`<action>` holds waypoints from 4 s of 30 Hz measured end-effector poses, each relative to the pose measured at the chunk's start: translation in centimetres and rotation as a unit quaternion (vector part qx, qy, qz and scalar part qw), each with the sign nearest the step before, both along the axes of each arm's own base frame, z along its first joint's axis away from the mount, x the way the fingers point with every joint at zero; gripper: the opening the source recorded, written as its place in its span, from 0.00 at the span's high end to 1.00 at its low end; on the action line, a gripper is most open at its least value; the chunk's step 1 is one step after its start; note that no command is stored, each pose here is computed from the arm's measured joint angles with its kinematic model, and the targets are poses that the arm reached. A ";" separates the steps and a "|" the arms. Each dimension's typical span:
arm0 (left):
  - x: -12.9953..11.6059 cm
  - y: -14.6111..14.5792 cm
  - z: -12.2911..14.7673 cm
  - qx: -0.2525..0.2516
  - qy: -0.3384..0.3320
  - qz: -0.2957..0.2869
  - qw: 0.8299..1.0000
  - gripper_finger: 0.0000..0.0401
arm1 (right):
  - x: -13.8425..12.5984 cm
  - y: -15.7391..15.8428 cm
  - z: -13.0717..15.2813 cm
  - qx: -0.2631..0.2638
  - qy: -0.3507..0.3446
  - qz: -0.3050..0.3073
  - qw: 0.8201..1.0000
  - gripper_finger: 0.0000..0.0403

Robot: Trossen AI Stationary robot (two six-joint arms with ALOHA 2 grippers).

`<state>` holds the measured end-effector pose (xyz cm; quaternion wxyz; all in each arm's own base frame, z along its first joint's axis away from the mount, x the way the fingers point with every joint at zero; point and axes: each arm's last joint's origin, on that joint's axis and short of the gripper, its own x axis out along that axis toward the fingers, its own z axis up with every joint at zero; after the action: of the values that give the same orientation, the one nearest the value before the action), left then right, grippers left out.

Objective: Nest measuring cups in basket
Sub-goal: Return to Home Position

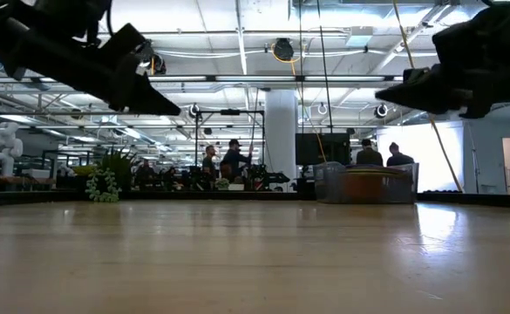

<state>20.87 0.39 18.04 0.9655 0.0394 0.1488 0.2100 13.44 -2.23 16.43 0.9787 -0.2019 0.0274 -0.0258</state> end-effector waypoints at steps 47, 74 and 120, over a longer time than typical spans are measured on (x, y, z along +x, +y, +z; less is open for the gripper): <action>-6.9 0.1 -2.0 0.008 -0.131 -0.007 0.991 0.97 | -0.5 0.6 1.4 0.062 -0.075 0.001 0.995 1.00; -8.0 0.0 -1.2 0.010 -0.147 -0.035 0.988 0.95 | -1.5 0.8 0.8 0.077 -0.040 -0.045 0.995 1.00; -8.0 0.1 -1.2 0.013 -0.151 -0.015 0.988 0.95 | -4.0 3.7 1.8 0.126 -0.092 0.122 0.980 1.00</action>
<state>12.83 0.50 16.87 0.9794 0.0219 -0.0016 0.2009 9.45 1.42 18.27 0.9904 -0.0758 -0.0849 0.0786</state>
